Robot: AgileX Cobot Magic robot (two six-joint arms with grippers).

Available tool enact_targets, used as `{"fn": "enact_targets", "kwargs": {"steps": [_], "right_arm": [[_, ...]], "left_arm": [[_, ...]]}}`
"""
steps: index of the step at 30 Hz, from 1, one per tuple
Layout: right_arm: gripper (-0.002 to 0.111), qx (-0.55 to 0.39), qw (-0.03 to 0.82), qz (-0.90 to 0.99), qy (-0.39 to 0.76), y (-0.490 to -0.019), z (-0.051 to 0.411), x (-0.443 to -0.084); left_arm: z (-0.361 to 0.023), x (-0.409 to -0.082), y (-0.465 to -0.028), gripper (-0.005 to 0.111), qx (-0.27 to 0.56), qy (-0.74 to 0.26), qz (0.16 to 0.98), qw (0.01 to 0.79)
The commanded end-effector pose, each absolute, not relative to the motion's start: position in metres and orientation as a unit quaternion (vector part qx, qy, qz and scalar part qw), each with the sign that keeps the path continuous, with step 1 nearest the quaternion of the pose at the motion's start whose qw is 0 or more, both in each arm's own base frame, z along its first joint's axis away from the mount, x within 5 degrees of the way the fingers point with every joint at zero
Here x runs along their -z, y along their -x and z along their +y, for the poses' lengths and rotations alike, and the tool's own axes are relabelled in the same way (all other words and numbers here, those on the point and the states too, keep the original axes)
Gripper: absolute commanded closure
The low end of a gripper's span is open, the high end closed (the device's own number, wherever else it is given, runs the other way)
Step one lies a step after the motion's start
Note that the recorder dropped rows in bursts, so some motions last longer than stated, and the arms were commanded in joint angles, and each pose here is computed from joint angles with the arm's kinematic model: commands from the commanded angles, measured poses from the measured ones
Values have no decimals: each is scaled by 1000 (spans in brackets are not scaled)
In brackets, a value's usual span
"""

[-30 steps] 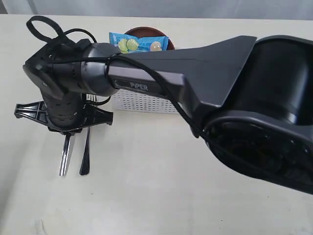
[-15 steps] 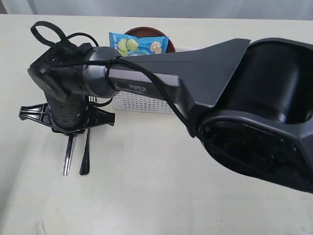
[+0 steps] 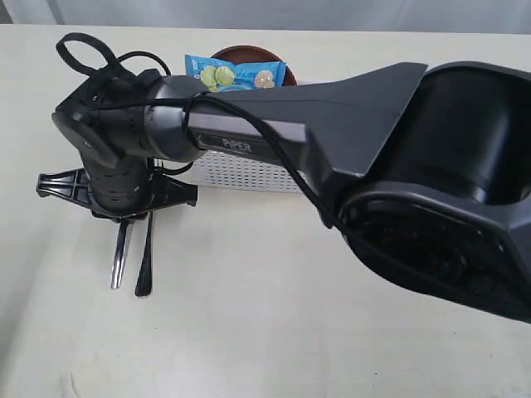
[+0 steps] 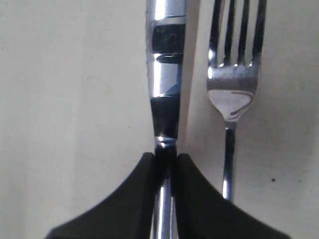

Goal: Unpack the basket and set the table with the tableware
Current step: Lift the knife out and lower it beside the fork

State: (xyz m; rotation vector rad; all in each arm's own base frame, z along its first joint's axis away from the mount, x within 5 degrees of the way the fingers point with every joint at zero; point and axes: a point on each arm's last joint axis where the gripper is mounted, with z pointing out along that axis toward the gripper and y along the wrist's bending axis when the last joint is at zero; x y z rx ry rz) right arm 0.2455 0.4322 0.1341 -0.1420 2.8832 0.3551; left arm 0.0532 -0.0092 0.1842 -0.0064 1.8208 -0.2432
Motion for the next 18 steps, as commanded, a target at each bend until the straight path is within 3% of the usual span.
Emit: {"fn": "enact_targets", "kwargs": {"steps": [1, 18], "right_arm": [[108, -124, 130, 982, 54, -251, 431, -136], [108, -123, 126, 983, 52, -250, 431, -135]], "left_arm": [[-9, -184, -53, 107, 107, 4, 784, 612], [-9, -184, -53, 107, 107, 4, 784, 612]]}}
